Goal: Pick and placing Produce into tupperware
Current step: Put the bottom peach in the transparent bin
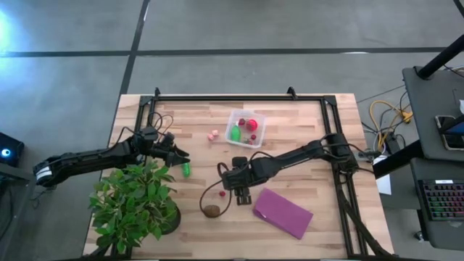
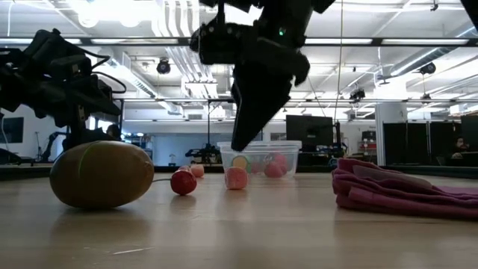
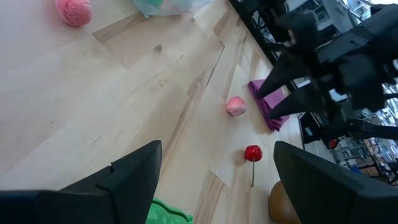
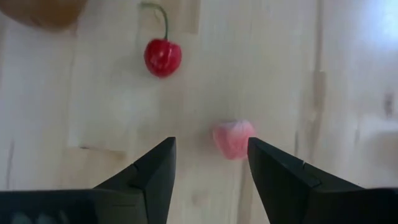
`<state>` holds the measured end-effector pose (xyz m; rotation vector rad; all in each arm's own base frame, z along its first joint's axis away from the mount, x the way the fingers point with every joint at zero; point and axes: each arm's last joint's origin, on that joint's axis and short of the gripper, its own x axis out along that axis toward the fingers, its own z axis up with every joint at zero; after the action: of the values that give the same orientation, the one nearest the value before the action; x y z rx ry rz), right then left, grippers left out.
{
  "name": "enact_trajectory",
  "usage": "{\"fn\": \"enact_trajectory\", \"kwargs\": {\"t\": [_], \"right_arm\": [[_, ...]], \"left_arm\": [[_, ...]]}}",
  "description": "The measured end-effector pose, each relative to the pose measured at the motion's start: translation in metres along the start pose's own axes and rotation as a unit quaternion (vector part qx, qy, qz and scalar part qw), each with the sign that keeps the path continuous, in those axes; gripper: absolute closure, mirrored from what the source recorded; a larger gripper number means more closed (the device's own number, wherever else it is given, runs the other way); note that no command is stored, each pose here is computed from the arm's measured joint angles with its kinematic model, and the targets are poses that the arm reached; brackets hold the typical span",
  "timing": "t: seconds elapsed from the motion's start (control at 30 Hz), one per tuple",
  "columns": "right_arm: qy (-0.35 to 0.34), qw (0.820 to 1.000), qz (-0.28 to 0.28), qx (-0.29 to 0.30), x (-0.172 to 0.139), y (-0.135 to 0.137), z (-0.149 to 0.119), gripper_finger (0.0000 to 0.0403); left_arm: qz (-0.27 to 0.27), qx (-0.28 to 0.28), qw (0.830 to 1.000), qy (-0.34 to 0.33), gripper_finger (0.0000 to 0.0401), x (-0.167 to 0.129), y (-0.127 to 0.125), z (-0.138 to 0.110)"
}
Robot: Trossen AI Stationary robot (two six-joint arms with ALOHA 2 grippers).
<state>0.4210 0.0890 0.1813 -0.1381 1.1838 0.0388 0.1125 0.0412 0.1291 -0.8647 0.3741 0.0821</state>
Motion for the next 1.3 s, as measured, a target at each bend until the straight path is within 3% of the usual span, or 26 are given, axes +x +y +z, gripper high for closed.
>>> {"fn": "enact_trajectory", "kwargs": {"t": [0.4, 0.63, 0.93, 1.3], "right_arm": [[-0.004, 0.999, -0.029, -0.016, 0.01, -0.005, 0.001, 0.0211], [0.016, 0.999, -0.032, -0.005, 0.031, -0.007, -0.003, 0.0211], [0.015, 0.999, -0.035, 0.0, 0.031, -0.007, -0.003, 0.0213], [0.015, 0.999, -0.036, 0.006, 0.031, -0.007, -0.003, 0.0265]], "left_arm": [[0.0, 0.0, 1.0, 0.0, 0.0106, 0.0, 0.0, 0.0], [0.0, 0.0, 1.0, 0.0, 0.0106, 0.0, 0.0, 0.0], [0.0, 0.0, 1.0, 0.0, 0.0106, 0.0, 0.0, 0.0], [0.0, 0.0, 1.0, 0.0, 0.0106, 0.0, 0.0, 0.0]]}}
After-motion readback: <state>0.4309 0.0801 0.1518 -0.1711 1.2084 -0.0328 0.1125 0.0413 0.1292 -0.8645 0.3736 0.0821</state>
